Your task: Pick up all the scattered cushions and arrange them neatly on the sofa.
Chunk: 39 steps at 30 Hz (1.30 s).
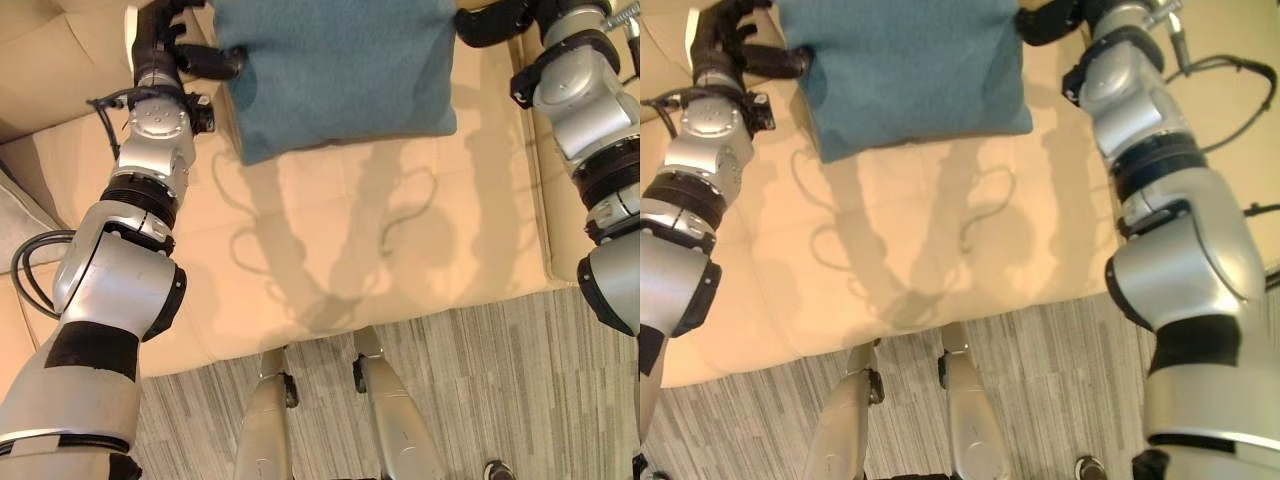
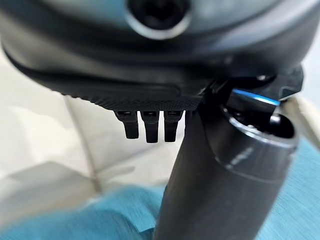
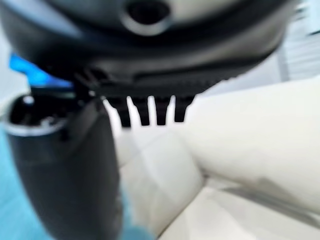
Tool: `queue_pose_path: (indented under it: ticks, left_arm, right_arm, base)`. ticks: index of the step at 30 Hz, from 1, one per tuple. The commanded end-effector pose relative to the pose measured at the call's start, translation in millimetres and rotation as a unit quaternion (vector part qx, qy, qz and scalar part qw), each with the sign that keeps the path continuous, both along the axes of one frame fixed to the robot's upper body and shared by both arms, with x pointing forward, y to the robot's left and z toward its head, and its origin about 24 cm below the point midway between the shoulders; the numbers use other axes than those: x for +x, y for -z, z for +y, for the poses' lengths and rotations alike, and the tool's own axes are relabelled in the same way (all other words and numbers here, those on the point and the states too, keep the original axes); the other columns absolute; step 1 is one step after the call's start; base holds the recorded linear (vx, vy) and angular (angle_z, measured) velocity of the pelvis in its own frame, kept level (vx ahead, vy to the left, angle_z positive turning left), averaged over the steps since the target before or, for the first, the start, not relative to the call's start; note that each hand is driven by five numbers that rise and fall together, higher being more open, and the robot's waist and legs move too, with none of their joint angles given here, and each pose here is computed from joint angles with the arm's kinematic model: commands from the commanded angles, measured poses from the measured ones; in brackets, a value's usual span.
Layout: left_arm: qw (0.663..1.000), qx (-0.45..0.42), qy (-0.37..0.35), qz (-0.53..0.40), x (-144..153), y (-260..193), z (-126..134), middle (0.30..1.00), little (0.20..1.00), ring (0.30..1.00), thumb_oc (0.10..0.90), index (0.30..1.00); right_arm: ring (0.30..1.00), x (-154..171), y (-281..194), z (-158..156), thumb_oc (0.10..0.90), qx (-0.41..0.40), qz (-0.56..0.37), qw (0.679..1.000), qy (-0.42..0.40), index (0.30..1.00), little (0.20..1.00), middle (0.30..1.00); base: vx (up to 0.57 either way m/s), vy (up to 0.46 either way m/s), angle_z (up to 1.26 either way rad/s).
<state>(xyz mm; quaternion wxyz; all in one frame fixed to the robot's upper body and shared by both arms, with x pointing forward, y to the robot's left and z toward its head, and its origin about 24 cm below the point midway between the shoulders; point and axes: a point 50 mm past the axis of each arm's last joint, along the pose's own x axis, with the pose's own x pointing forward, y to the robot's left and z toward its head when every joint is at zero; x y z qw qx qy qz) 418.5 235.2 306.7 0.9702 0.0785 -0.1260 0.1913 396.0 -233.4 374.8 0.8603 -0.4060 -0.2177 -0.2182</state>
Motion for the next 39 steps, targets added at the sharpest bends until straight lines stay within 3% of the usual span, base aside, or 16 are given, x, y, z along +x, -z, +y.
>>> queue_pose_path:
  ticks: [1, 3, 6, 7, 9, 10, 12, 14, 15, 17, 23, 29, 32, 33, 35, 39]
  left_arm:
    - [0.987, -0.081, -0.061, -0.124, -29, -42, 56, 0.900, 0.900, 0.900, 0.800, 0.900]
    - [0.943, -0.251, 0.043, -0.214, -31, -32, 50, 0.900, 0.900, 0.900, 0.800, 0.900]
    - [0.962, -0.151, 0.122, -0.191, -39, 9, 31, 0.900, 0.900, 0.900, 0.800, 0.900]
    - [0.974, -0.126, 0.139, -0.131, -49, 61, 28, 0.900, 0.900, 0.900, 0.800, 0.900]
    - [0.975, -0.143, 0.142, -0.093, -54, 92, 28, 0.900, 0.900, 0.900, 0.800, 0.900]
    - [0.973, -0.166, 0.153, -0.047, -82, 142, 38, 0.900, 0.900, 0.900, 0.800, 0.900]
    - [0.972, -0.182, 0.148, -0.012, -103, 172, 47, 0.900, 0.900, 0.900, 0.800, 0.900]
    - [0.973, -0.198, 0.108, 0.044, -165, 228, 72, 0.900, 0.900, 0.900, 0.800, 0.900]
    - [0.973, -0.198, 0.108, 0.046, -166, 228, 72, 0.900, 0.900, 0.900, 0.800, 0.900]
    - [0.969, -0.207, 0.073, 0.114, -217, 270, 82, 0.900, 0.900, 0.900, 0.800, 0.900]
    - [0.924, -0.306, -0.058, 0.223, -277, 350, 86, 0.900, 0.900, 0.900, 0.800, 0.900]
    - [0.880, -0.313, -0.118, 0.338, -279, 404, 65, 0.900, 0.900, 0.900, 0.800, 0.900]
    - [0.849, -0.322, -0.110, 0.404, -290, 428, 48, 0.900, 0.900, 0.900, 0.800, 0.900]
    - [0.803, -0.329, -0.106, 0.485, -316, 452, 27, 0.900, 0.900, 0.900, 0.800, 0.900]
    - [0.791, -0.323, -0.098, 0.511, -325, 458, 18, 0.900, 0.900, 0.900, 0.800, 0.900]
    - [0.713, -0.261, -0.100, 0.643, -378, 477, -2, 0.900, 0.900, 0.900, 0.800, 0.900]
  right_arm:
    - [0.900, -6, 12, -17, 0.800, 0.099, -0.047, 0.993, -0.043, 0.900, 0.900, 0.900]
    - [0.900, -12, 38, -23, 0.800, 0.242, -0.072, 0.959, -0.132, 0.900, 0.900, 0.900]
    - [0.900, -30, 74, -33, 0.800, 0.204, -0.064, 0.966, -0.147, 0.900, 0.900, 0.900]
    - [0.900, -48, 112, -46, 0.800, 0.169, -0.027, 0.975, -0.142, 0.900, 0.900, 0.900]
    - [0.900, -59, 136, -55, 0.800, 0.165, -0.006, 0.978, -0.127, 0.900, 0.900, 0.900]
    - [0.900, -82, 168, -68, 0.800, 0.155, 0.025, 0.982, -0.108, 0.900, 0.900, 0.900]
    - [0.900, -95, 190, -75, 0.800, 0.155, 0.052, 0.982, -0.096, 0.900, 0.900, 0.900]
    - [0.900, -141, 235, -100, 0.800, 0.106, 0.123, 0.986, -0.036, 0.900, 0.900, 0.900]
    - [0.900, -142, 236, -99, 0.800, 0.106, 0.125, 0.986, -0.036, 0.900, 0.900, 0.900]
    - [0.900, -180, 279, -118, 0.800, 0.136, 0.183, 0.973, 0.023, 0.900, 0.900, 0.900]
    - [0.900, -230, 357, -123, 0.800, 0.255, 0.264, 0.924, 0.112, 0.900, 0.900, 0.900]
    - [0.900, -244, 436, -98, 0.800, 0.341, 0.377, 0.845, 0.166, 0.900, 0.900, 0.900]
    - [0.900, -242, 448, -90, 0.800, 0.331, 0.413, 0.833, 0.160, 0.900, 0.900, 0.900]
    - [0.900, -253, 462, -89, 0.800, 0.341, 0.442, 0.810, 0.178, 0.900, 0.900, 0.900]
    - [0.900, -254, 464, -90, 0.800, 0.345, 0.445, 0.806, 0.186, 0.900, 0.900, 0.900]
    - [0.900, -275, 484, -84, 0.800, 0.368, 0.478, 0.765, 0.226, 0.900, 0.900, 0.900]
  base:
    - [0.04, 0.005, -0.04]
    - [0.07, 0.028, -0.02]
    - [0.19, 0.031, 0.01]
    - [0.20, 0.001, 0.13]
    - [0.20, -0.007, 0.24]
    - [0.18, -0.007, 0.16]
    - [0.17, -0.009, 0.02]
    - [0.14, -0.023, -0.06]
    - [0.11, -0.031, -0.01]
    - [0.09, -0.045, 0.02]
    - [-0.02, -0.099, 0.09]
    - [-0.38, -0.049, 0.16]
    - [-0.44, 0.009, 0.21]
    - [-0.41, 0.061, -0.02]
    - [-0.32, 0.067, -0.03]
    - [-0.29, 0.164, 0.04]
